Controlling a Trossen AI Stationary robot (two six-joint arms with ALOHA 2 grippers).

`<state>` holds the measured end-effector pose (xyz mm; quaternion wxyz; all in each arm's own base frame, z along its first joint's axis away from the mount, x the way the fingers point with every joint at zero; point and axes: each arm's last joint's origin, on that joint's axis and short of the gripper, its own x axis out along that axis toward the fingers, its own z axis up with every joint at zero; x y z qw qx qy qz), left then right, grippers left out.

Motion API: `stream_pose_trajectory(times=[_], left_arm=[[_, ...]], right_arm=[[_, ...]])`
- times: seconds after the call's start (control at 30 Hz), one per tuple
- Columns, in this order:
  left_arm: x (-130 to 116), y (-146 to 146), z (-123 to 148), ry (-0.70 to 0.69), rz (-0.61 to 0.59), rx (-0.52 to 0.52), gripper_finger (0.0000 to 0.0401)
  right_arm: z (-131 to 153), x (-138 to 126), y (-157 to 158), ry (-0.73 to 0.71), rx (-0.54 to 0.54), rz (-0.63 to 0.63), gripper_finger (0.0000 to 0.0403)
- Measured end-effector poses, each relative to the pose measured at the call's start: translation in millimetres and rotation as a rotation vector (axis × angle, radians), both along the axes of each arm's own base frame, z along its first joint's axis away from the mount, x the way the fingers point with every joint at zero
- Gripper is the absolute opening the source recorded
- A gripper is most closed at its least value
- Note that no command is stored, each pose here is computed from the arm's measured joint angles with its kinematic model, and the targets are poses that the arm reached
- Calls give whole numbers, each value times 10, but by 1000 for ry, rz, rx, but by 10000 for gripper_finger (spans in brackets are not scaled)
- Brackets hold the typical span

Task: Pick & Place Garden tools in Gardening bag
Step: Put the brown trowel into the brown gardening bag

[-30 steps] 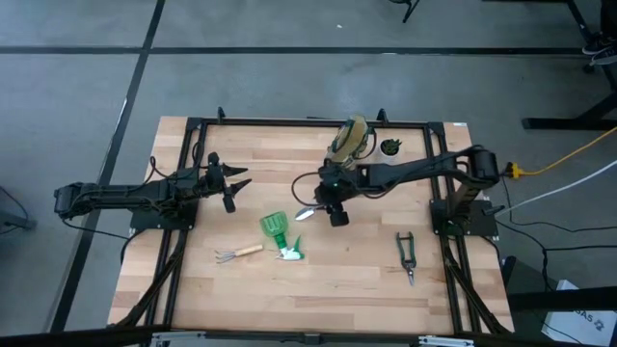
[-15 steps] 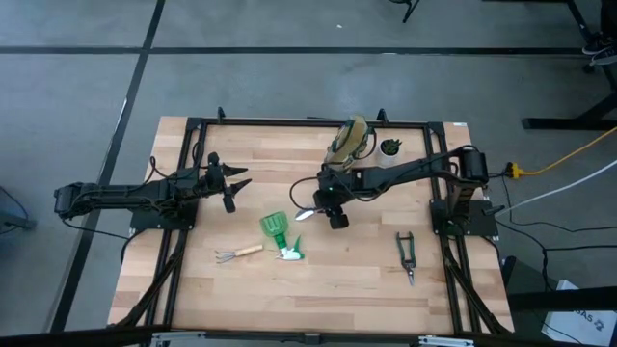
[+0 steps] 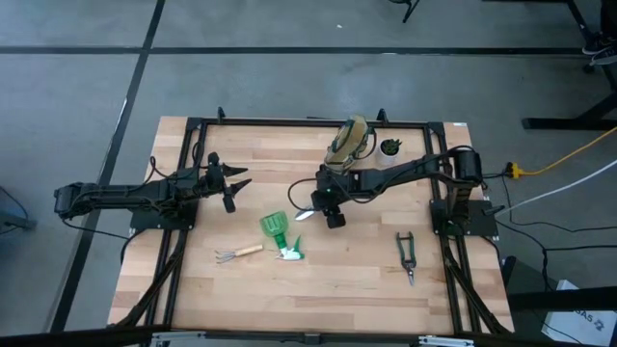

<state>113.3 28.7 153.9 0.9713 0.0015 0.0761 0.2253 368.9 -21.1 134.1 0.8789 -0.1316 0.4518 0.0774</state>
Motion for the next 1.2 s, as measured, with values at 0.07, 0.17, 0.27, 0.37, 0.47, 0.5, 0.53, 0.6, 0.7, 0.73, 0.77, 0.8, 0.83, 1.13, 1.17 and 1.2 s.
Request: stream_pose_trajectory(times=[0.07, 0.17, 0.27, 0.37, 0.47, 0.5, 0.53, 0.6, 0.7, 0.73, 0.77, 0.8, 0.83, 1.13, 1.17, 1.2], left_arm=[[0, 0, 0, 0, 0, 0, 169], [0, 0, 1, 0, 0, 0, 169], [0, 0, 0, 0, 0, 0, 169], [0, 0, 0, 0, 0, 0, 169], [0, 0, 1, 0, 0, 0, 169], [0, 0, 0, 0, 0, 0, 169], [0, 0, 0, 0, 0, 0, 169], [0, 0, 1, 0, 0, 0, 169], [0, 0, 0, 0, 0, 0, 169], [0, 0, 0, 0, 0, 0, 169], [0, 0, 0, 0, 0, 0, 169], [0, 0, 0, 0, 0, 0, 169], [0, 0, 0, 0, 0, 0, 169], [0, 0, 1, 0, 0, 0, 169], [0, 0, 0, 0, 0, 0, 169], [0, 0, 0, 0, 0, 0, 169]], right_arm=[[-38, 3, 0, 11, 1, 0, 170], [-121, 7, 0, 36, 2, 0, 170], [-163, 13, -1, 45, 10, -5, 169], [-167, 13, 3, 47, 23, -22, 169], [-168, 12, 17, 49, 26, -21, 162], [-169, 11, 23, 51, 33, -16, 157], [-171, 9, 30, 54, 47, -13, 150], [-176, 1, 49, 68, 81, -30, 133], [-185, -18, 91, 99, 110, -60, 103], [-189, -25, 103, 108, 118, -68, 93], [-191, -33, 114, 119, 125, -74, 85], [-193, -39, 126, 126, 132, -82, 78], [-193, -44, 141, 134, 135, -83, 73], [-206, -83, 227, 182, 170, -90, 71], [-207, -86, 229, 186, 178, -94, 71], [-208, -88, 230, 190, 186, -94, 71]])
